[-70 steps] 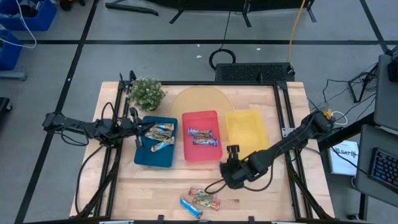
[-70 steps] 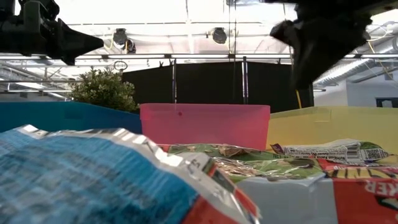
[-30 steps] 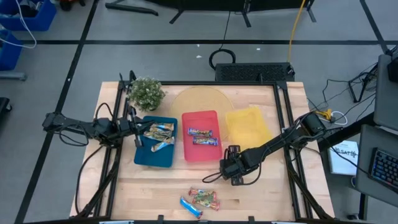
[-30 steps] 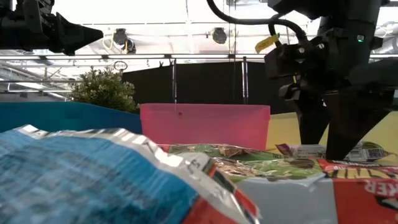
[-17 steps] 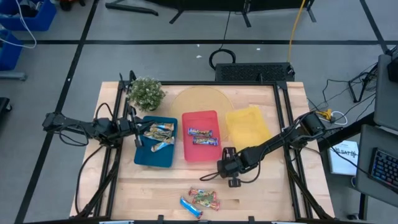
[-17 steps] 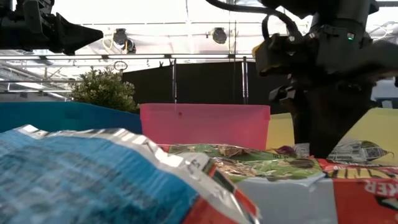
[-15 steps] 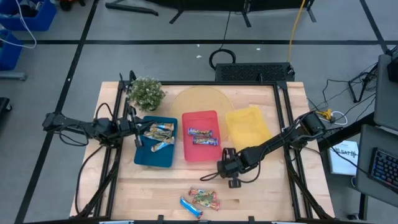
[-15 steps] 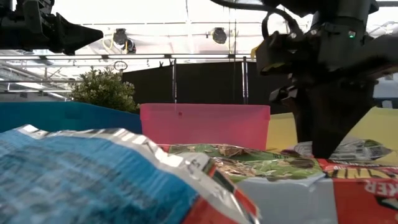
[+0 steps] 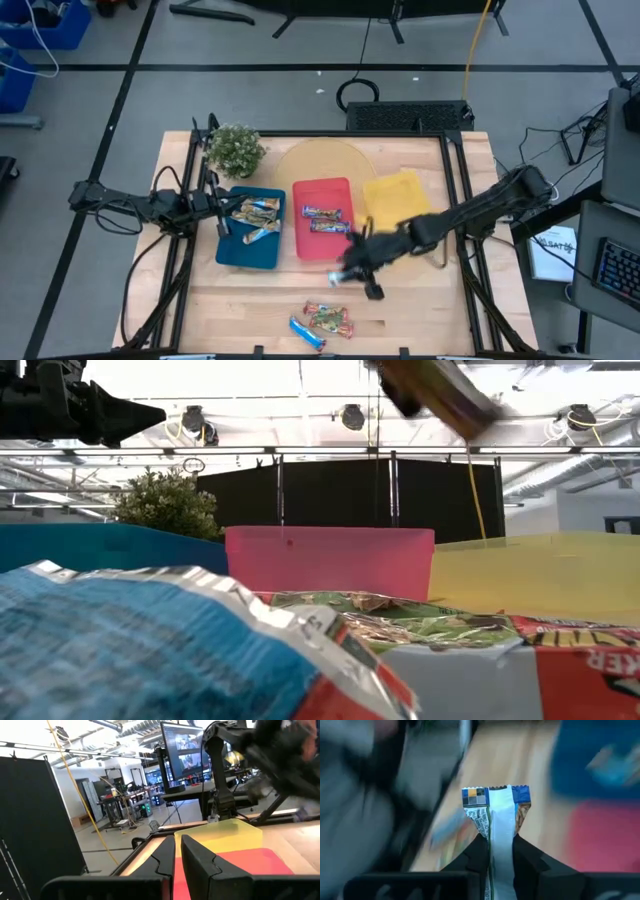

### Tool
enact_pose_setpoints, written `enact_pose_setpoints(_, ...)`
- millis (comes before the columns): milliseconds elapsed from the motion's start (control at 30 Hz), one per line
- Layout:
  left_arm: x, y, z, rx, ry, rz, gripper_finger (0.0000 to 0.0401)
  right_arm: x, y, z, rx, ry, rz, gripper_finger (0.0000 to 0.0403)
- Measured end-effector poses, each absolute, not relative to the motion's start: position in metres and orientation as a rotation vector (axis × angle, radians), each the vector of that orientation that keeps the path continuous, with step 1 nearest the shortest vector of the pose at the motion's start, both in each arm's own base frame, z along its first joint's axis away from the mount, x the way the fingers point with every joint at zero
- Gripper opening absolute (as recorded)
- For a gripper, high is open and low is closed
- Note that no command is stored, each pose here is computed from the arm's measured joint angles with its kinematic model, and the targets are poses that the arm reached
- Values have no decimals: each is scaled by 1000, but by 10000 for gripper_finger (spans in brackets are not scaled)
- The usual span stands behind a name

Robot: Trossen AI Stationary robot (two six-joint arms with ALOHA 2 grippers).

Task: Pick and place Granola Bars by type
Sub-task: Put the blue granola bar into the red bin

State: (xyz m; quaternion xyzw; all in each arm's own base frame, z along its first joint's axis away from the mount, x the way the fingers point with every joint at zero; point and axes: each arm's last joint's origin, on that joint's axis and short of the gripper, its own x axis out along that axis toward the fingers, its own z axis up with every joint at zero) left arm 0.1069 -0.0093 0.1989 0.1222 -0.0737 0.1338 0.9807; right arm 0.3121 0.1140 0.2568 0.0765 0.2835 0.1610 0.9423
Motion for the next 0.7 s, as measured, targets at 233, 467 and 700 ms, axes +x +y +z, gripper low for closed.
enact_pose_setpoints(233,107,-9,199,245,-150,269,40,316,47,277,93,501,145,50)
enact_pose_setpoints(467,107,-9,199,247,-150,278,40,357,6,234,104,536,156,48)
enact_pose_setpoints(700,107,-9,199,252,-144,289,40,397,-12,200,33,694,181,47)
